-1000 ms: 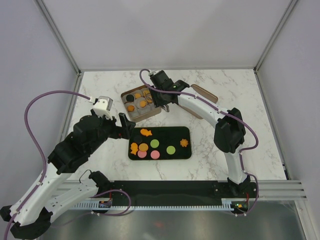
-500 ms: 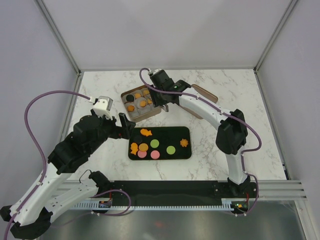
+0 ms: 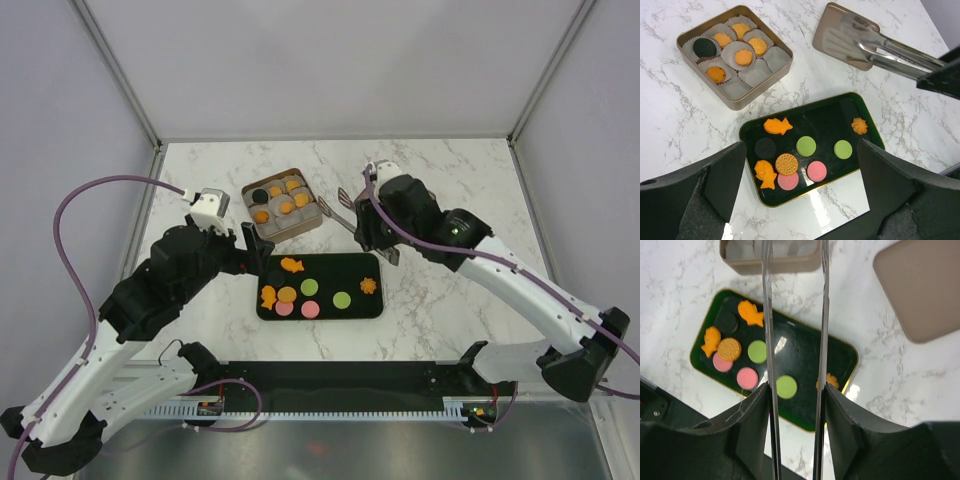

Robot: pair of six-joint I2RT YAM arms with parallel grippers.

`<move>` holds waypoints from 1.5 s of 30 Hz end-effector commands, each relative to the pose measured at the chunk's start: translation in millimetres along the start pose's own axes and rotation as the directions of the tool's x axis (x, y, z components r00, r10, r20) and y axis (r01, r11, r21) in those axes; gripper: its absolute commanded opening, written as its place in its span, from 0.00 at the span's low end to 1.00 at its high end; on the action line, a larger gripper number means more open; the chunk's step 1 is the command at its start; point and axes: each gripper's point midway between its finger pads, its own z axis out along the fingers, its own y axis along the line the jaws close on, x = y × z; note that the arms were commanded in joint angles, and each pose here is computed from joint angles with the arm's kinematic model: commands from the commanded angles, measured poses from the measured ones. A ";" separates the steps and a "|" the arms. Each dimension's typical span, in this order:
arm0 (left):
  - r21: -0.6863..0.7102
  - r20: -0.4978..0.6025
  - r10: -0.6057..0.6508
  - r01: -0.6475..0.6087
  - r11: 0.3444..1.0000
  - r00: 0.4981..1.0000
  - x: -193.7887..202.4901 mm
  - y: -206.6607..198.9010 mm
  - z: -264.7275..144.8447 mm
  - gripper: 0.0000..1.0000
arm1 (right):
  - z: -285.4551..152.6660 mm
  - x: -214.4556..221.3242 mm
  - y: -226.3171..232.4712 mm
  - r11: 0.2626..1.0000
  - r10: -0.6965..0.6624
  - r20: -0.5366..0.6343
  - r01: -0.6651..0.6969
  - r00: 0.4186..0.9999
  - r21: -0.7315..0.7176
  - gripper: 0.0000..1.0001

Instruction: Pack the cookies

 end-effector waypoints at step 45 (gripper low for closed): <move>0.049 0.009 -0.013 0.013 0.999 1.000 -4.6 -13.4 11.3 1.00 | -22.3 185.1 15.9 0.975 -0.219 -0.435 0.217 0.873 -0.054 0.54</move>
